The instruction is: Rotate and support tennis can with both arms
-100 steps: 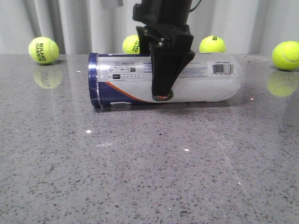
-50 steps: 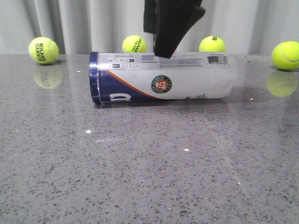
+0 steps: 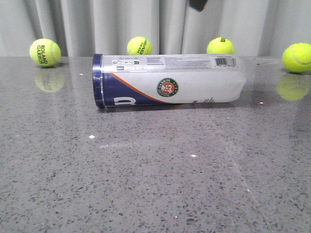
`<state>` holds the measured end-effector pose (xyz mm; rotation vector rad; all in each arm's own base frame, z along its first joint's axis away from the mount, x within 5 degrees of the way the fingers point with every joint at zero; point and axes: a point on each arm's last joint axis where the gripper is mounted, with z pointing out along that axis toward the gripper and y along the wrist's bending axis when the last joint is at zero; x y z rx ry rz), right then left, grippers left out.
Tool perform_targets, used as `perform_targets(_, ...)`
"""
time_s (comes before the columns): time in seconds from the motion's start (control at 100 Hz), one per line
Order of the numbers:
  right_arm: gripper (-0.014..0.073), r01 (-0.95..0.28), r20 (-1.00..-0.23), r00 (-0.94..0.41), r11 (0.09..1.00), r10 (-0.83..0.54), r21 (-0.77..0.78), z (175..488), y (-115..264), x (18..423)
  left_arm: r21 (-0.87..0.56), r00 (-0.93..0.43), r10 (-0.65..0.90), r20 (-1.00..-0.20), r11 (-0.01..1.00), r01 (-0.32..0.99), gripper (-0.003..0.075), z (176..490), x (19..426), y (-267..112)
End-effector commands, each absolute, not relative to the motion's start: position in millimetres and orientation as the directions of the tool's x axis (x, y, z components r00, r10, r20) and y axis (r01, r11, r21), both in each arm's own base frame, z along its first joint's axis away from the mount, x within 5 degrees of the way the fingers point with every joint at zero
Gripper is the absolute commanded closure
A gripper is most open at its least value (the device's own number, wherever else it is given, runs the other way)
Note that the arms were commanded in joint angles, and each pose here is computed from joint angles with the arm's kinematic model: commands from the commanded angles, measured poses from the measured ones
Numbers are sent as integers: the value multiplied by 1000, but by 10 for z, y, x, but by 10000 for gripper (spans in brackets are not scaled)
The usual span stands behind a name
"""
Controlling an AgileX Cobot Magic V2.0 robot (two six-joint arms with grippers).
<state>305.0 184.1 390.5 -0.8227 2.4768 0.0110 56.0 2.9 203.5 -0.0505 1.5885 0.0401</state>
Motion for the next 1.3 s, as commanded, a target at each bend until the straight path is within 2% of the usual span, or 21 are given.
perform_targets(0.0, 274, -467, -497, -729, 873, -471, -142, 4169, 1583, 2853, -23, 45, -20, -999, 998, -56, 740, 1969, 554, 30)
perform_targets(0.06, 386, -427, -504, -751, 896, -427, -124, 4185, 1506, 2827, -23, 45, -20, -999, 998, -56, 740, 1969, 554, 30)
perform_targets(0.18, 554, -347, -509, -790, 934, -342, -89, 4193, 1346, 2731, -23, 45, -20, -999, 998, -56, 740, 1969, 554, 30)
perform_targets(0.32, 661, -309, -508, -808, 949, -299, -67, 4163, 1236, 2550, -23, 45, -20, -999, 998, -56, 740, 1969, 554, 30)
perform_targets(0.51, 662, -268, -570, -788, 963, -232, -22, 4138, 1073, 2245, -23, 45, -20, -999, 998, -56, 740, 1969, 554, 30)
perform_targets(0.9, 662, -294, -810, -573, 954, -125, 61, 4118, 643, 1419, -23, 45, -20, -999, 998, -56, 740, 1969, 554, 30)
perform_targets(1.29, 662, -336, -928, -371, 937, -36, 98, 3818, 290, 740, -23, 45, -20, -999, 998, -56, 740, 1969, 554, 30)
